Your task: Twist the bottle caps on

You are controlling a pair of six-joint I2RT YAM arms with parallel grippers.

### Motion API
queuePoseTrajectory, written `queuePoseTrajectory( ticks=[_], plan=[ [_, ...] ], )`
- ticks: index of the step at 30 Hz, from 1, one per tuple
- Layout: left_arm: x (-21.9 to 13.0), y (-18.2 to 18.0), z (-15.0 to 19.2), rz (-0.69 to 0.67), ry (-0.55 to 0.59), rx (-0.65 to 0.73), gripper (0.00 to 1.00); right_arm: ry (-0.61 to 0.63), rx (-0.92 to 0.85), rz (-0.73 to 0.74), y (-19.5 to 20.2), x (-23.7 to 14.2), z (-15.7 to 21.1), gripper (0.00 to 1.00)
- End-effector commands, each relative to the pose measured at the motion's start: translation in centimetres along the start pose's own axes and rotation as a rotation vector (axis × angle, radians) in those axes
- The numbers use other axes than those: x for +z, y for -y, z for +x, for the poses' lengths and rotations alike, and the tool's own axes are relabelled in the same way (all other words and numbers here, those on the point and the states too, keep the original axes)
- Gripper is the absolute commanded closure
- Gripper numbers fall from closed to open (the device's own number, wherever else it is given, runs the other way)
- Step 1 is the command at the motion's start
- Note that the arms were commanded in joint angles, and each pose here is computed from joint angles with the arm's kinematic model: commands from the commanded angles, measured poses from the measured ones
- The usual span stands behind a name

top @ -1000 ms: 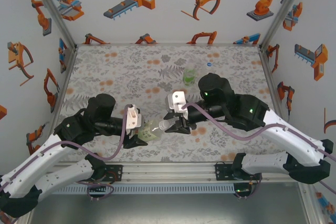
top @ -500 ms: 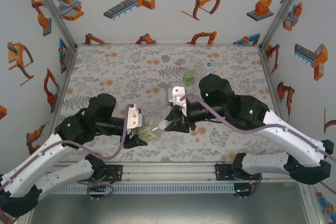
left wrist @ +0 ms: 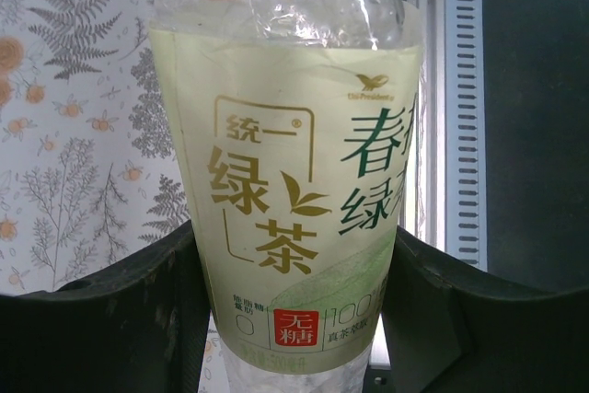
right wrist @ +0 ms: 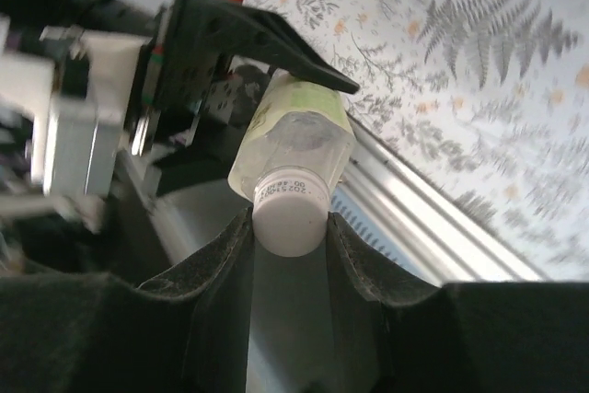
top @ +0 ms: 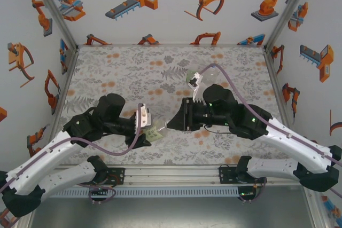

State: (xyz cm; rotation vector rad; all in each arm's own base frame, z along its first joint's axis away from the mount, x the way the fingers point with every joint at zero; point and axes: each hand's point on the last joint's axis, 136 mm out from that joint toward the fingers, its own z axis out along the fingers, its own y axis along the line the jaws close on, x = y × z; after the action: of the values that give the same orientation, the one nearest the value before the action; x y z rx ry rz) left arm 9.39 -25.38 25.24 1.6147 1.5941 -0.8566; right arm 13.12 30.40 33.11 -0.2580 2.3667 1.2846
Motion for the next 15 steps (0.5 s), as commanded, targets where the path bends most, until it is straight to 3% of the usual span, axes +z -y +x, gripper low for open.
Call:
queuePoseTrajectory(
  ticks=[1,4,9,12,14,15],
  plan=[
    [-0.1,-0.1,-2.8,0.015,0.100,0.081,1.00,0.010,0.410,0.181,4.5,1.2,1.4,0.96],
    [0.1,0.0,-2.8,0.029,0.104,0.084,1.00,0.032,0.452,0.160,4.3,1.6,1.0,0.96],
    [0.2,0.1,-2.7,0.038,0.102,0.081,1.00,0.106,0.383,0.116,3.3,1.2,-0.8,0.82],
    [0.1,0.3,-2.5,0.036,0.104,0.078,1.00,0.162,0.269,0.103,2.6,-0.2,-2.1,0.66],
    [-0.1,0.4,-2.5,0.033,0.108,0.078,1.00,0.195,0.155,0.058,1.2,-1.1,-3.1,0.47],
    [-0.1,0.4,-2.6,0.031,0.110,0.079,1.00,0.204,0.093,0.033,0.3,-1.5,-3.4,0.44]
  ],
)
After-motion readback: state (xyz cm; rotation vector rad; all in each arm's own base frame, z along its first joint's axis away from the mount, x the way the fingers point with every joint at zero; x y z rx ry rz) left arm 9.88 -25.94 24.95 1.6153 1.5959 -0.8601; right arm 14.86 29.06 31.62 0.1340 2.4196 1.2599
